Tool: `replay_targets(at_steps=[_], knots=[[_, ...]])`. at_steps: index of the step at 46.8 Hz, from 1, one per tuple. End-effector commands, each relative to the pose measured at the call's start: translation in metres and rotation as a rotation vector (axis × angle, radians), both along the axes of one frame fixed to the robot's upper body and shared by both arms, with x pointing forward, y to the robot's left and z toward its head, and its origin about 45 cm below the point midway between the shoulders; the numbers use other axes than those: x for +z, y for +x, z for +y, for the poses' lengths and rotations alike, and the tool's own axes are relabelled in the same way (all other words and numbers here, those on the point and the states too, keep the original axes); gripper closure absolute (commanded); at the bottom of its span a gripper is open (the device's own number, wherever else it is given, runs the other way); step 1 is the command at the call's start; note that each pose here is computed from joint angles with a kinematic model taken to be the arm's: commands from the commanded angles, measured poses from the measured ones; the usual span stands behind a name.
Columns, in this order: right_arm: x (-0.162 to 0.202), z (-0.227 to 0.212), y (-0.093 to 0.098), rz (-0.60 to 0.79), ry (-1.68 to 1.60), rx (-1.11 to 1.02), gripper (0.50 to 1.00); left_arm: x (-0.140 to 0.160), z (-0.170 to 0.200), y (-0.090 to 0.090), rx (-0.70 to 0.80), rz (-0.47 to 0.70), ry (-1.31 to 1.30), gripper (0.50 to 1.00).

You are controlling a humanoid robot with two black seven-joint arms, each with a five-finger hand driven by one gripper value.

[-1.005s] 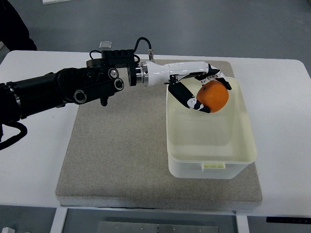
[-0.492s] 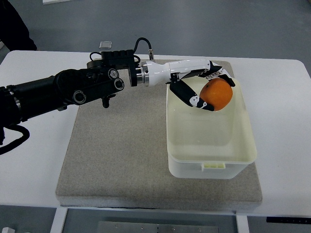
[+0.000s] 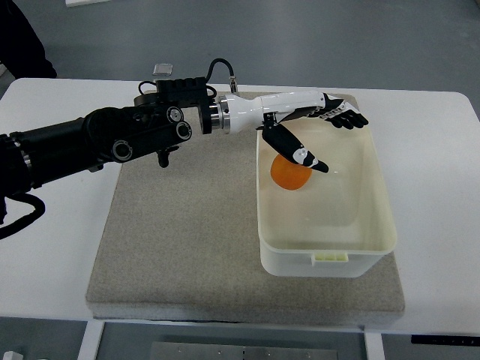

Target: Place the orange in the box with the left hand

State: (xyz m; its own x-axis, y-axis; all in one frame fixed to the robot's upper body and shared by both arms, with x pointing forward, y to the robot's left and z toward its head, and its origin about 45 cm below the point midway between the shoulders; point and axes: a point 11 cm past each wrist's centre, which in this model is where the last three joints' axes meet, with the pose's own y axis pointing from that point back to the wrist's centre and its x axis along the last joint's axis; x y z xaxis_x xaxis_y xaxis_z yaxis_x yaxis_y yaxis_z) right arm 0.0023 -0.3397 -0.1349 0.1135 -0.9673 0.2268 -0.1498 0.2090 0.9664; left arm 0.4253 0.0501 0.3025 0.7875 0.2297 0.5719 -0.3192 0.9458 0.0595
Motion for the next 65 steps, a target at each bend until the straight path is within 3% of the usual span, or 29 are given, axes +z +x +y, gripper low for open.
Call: replay_targets(at_steps=[1,8,20,32,43,51,65], knots=[[0.0,0.0,0.0,0.0,0.0,0.001,0.568,0.005,0.007,0.007,0.03,-0.012,-0.008,0.647],[0.0,0.0,0.0,0.0,0.0,-0.001,0.568,0.013,0.026,0.026,0.105,-0.036,-0.016,0.649],[0.0,0.0,0.0,0.0,0.0,0.001,0.568,0.017,0.09,0.068,0.31,-0.089,0.043,0.656],[0.0,0.0,0.0,0.0,0.0,0.001,0.568,0.025,0.138,0.093,0.501,-0.152,0.038,0.649],[0.0,0.0,0.0,0.0,0.0,-0.001,0.568,0.015,0.187,0.104,0.712,-0.183,-0.004,0.621],[0.0,0.0,0.0,0.0,0.0,0.001,0.568,0.01,0.204,0.105,0.779,-0.168,-0.03,0.621],[0.0,0.0,0.0,0.0,0.0,-0.001,0.568,0.005,0.224,0.106,0.888,-0.059,-0.204,0.619]])
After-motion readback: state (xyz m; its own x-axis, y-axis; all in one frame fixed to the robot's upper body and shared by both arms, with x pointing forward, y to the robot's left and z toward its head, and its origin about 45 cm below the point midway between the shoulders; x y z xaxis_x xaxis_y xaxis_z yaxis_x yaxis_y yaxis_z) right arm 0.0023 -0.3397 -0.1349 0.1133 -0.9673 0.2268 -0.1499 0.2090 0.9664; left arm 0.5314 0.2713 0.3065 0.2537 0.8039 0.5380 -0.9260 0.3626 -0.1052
